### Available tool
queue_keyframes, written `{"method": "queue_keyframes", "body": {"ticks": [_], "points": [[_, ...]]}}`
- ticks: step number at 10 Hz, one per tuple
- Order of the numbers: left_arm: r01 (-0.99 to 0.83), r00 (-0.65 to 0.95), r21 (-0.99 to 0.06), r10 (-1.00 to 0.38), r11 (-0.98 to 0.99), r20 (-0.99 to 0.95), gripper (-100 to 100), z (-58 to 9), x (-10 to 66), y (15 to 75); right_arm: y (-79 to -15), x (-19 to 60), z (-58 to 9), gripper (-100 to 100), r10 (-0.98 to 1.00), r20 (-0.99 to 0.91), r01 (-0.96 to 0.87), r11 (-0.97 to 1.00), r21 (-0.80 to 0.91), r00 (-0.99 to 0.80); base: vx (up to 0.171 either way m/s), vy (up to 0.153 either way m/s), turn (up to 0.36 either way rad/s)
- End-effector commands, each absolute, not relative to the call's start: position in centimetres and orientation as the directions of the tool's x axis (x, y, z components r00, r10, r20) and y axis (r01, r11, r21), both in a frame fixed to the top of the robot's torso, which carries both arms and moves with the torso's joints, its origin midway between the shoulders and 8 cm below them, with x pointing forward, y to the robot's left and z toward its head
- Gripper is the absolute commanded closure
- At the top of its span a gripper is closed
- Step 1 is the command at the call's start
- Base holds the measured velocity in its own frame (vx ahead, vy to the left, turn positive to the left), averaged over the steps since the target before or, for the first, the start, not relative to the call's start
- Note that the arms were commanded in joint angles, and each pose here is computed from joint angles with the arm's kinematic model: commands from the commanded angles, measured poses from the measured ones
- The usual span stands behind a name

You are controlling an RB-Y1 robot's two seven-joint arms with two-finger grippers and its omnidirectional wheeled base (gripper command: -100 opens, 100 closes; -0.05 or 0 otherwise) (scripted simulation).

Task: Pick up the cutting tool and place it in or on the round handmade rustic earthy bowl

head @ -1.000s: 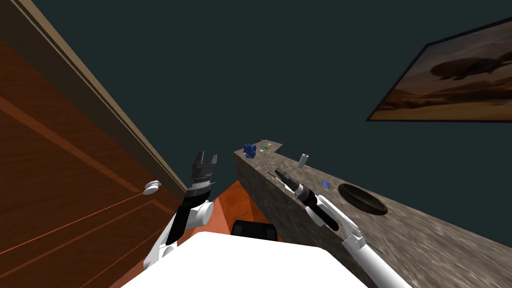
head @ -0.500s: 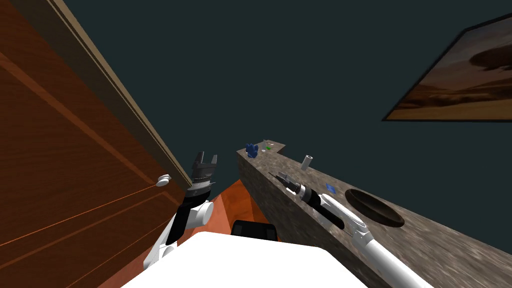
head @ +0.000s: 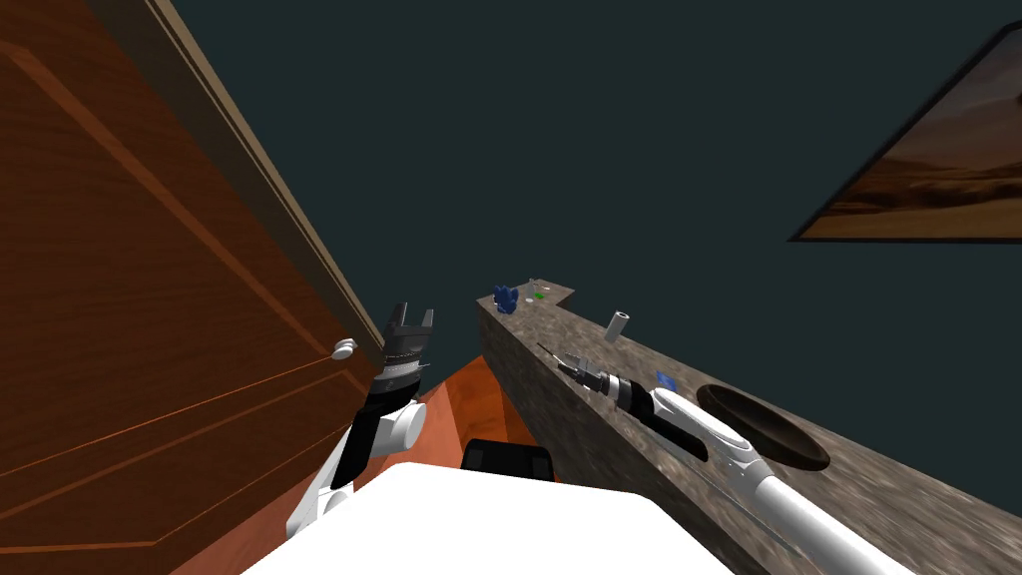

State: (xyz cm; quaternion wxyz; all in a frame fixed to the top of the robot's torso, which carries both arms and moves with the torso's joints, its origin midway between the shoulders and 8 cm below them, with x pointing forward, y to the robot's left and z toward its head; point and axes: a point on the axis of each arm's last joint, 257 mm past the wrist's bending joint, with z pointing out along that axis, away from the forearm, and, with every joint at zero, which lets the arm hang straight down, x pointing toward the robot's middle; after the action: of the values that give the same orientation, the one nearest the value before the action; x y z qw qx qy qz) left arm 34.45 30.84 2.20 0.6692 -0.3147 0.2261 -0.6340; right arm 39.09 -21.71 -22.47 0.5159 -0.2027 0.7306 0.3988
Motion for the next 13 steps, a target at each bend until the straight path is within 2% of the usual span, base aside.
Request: {"method": "queue_keyframes", "body": {"ticks": [1, 7, 9, 13], "points": [[0.706, 0.094, -0.708, -0.991, -0.002, 0.096, 0, 2.2, 34.5, 30.8, -23.0, 38.9, -23.2, -100, 0.066, -0.916, -0.706, 0.616, 0.349, -0.396, -0.031, -0.032, 0.040], [0.706, 0.094, -0.708, -0.991, -0.002, 0.096, 0, 2.2, 34.5, 30.8, -29.4, 37.3, -27.8, -100, -0.147, -0.876, -0.691, 0.679, 0.248, -0.459, -0.037, -0.026, 0.047], [0.706, 0.094, -0.708, -0.991, -0.002, 0.096, 0, 2.2, 34.5, 30.8, -33.6, 35.8, -30.1, -100, -0.261, -0.825, -0.683, 0.704, 0.192, -0.501, -0.062, -0.040, 0.058], [0.706, 0.094, -0.708, -0.991, -0.002, 0.096, 0, 2.2, 34.5, 30.8, -38.3, 34.1, -31.6, -100, -0.367, -0.757, -0.678, 0.723, 0.133, -0.541, -0.060, -0.021, 0.024]]}}
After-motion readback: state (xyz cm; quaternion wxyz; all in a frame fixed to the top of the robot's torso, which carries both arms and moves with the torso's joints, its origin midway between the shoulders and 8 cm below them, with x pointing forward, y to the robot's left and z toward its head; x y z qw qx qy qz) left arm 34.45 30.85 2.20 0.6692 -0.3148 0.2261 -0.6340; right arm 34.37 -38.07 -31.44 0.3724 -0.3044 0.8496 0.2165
